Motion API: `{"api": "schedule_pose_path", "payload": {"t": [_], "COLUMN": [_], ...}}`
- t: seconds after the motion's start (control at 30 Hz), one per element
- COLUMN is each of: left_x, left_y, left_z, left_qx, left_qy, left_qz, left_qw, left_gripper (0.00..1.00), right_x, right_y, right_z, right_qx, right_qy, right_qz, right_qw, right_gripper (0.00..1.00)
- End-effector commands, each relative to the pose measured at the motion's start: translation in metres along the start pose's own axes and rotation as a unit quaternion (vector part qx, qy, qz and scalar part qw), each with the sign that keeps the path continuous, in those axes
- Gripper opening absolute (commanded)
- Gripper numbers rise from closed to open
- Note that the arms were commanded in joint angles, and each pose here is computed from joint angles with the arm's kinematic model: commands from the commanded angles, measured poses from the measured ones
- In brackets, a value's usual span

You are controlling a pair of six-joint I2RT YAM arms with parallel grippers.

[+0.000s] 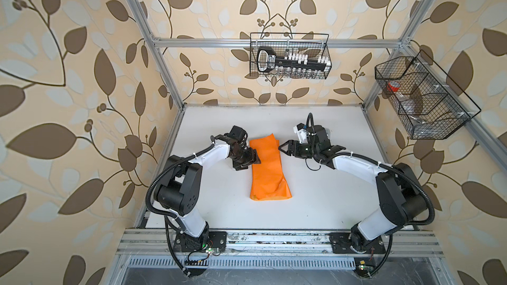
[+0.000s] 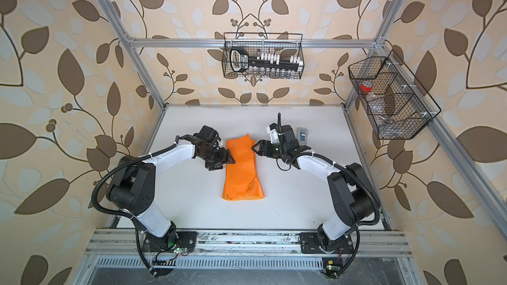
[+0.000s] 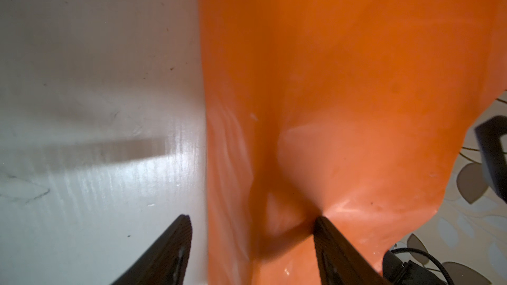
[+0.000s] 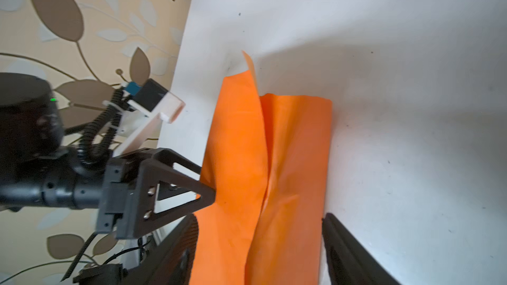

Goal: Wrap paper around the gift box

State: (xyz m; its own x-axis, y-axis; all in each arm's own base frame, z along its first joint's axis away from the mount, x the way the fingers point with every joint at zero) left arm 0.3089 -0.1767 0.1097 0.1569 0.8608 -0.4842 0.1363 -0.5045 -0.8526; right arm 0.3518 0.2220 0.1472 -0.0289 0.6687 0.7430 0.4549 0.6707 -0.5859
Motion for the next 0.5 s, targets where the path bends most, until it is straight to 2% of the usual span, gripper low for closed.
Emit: {"api": "schedule_pose_path", "payload": {"t": [0.0, 0.3, 0.4, 0.47], "left_x": [0.007, 0.005, 0.002, -0.002], "left_y": [0.01, 0.008, 0.007, 0.005], "left_z": [0.013, 0.012, 0.01, 0.008], "left_qx": [0.035, 0.034, 0.031, 0.028], "left_qy": [0.001, 0.004, 0.005, 0.008], "left_qz": [-0.031, -0.032, -0.028, -0.025], "left_qw": [0.999, 0.999, 0.999, 0.999], "left_gripper": [0.72, 0.72, 0.72, 0.72], "right_x": [-0.013, 0.007, 0.007, 0.007], "right_y": [0.011, 0.038, 0.045, 0.048], "right_z": [0.006, 0.021, 0.027, 0.03], "right_qx": [0.022, 0.053, 0.062, 0.065], "right_qy": [-0.014, -0.026, -0.024, -0.021], "right_qz": [0.043, 0.018, 0.025, 0.027], "right_qw": [0.999, 0.998, 0.997, 0.997], "right_gripper": [0.68, 0.64, 0.58, 0.51]}}
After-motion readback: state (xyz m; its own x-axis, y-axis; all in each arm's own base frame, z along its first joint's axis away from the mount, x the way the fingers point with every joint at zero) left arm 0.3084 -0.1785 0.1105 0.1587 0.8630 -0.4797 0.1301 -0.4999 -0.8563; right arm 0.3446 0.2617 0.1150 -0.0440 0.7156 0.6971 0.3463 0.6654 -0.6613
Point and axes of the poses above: each gripper's point midway between its finger pads, its own y axis out along the fingers, its own x axis along the line the jaws close on, z = x × y, the point moved 4 cm from there along -y, back along the fingers, and after that the axes turned 12 degrees about y, right-handed, at the moved point
